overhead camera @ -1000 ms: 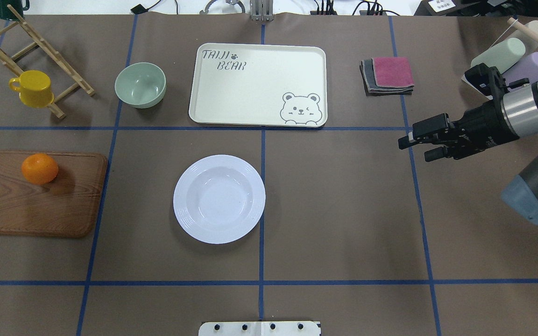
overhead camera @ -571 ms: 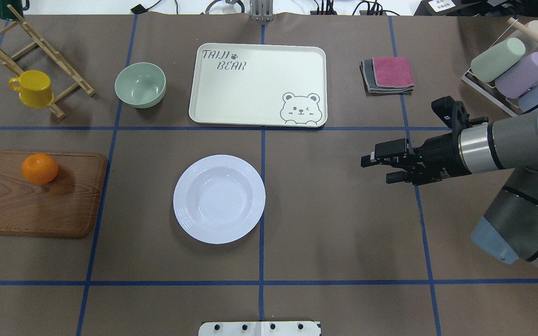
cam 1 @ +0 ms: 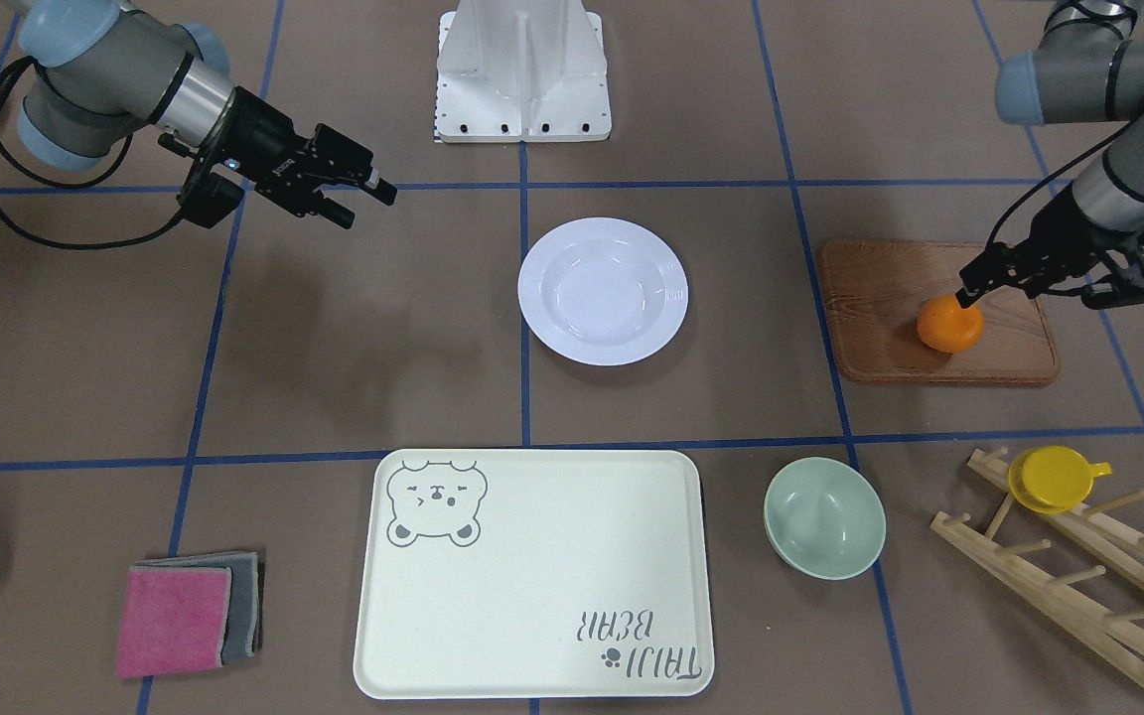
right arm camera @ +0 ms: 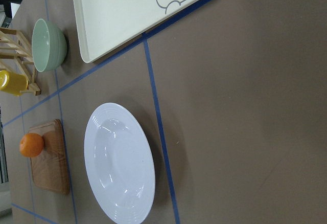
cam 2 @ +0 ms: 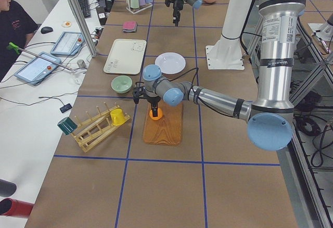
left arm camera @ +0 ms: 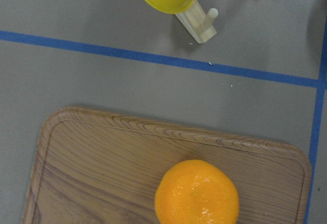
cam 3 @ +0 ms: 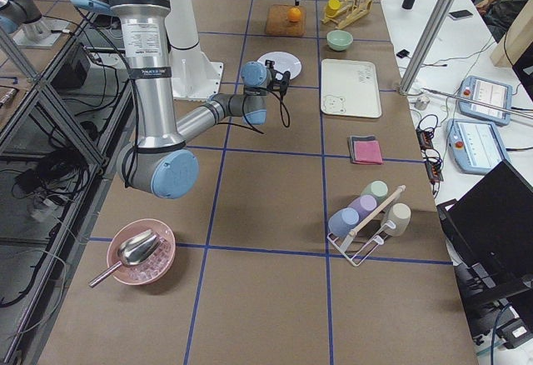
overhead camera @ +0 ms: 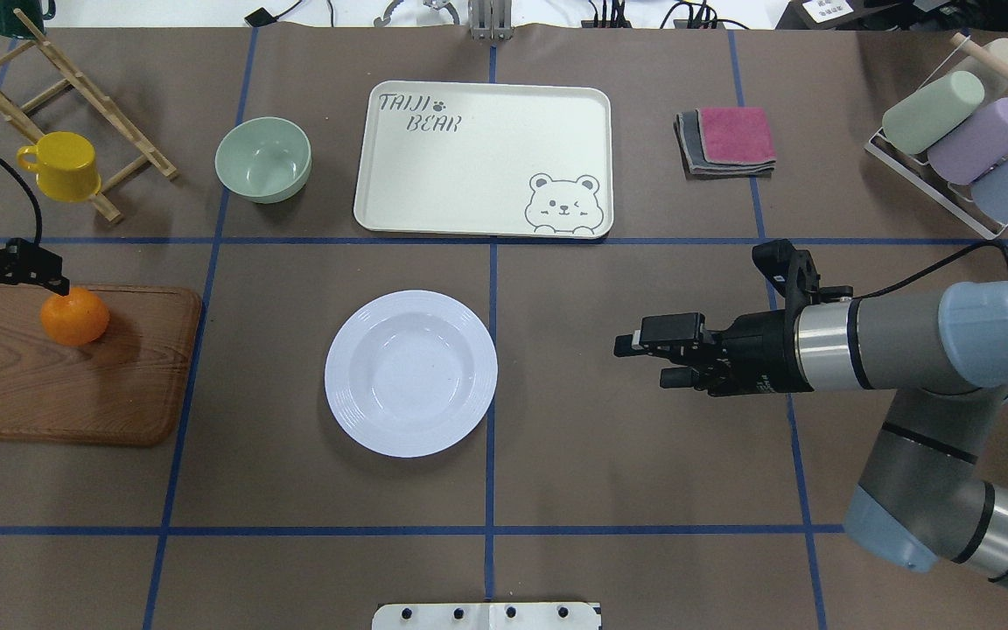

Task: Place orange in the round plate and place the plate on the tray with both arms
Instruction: 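Close the left gripper on the orange on the wooden board and lift it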

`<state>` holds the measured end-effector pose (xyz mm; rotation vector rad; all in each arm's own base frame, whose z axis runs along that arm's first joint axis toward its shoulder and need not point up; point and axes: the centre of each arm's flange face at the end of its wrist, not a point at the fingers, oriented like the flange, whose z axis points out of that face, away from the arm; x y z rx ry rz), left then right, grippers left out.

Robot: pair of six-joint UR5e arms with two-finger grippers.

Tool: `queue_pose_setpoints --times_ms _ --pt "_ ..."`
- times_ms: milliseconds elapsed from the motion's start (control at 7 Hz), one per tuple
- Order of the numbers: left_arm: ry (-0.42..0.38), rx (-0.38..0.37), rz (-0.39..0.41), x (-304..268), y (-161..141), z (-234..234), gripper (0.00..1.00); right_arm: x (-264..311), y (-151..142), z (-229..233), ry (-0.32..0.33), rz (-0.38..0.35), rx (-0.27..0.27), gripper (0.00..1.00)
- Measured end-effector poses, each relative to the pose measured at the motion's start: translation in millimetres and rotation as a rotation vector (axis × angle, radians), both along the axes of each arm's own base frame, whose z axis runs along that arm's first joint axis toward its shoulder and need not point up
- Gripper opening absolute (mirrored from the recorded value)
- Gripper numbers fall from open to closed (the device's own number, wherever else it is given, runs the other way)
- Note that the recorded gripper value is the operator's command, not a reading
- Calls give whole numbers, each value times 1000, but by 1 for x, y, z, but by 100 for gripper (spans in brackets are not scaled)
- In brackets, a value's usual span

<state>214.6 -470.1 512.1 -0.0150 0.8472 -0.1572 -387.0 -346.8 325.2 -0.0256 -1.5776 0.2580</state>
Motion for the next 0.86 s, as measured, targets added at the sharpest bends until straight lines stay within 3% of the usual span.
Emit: queue_pose_setpoints --times_ms 857 --pt "-33 -26 11 32 2 13 99 -35 13 -33 -43 18 8 98"
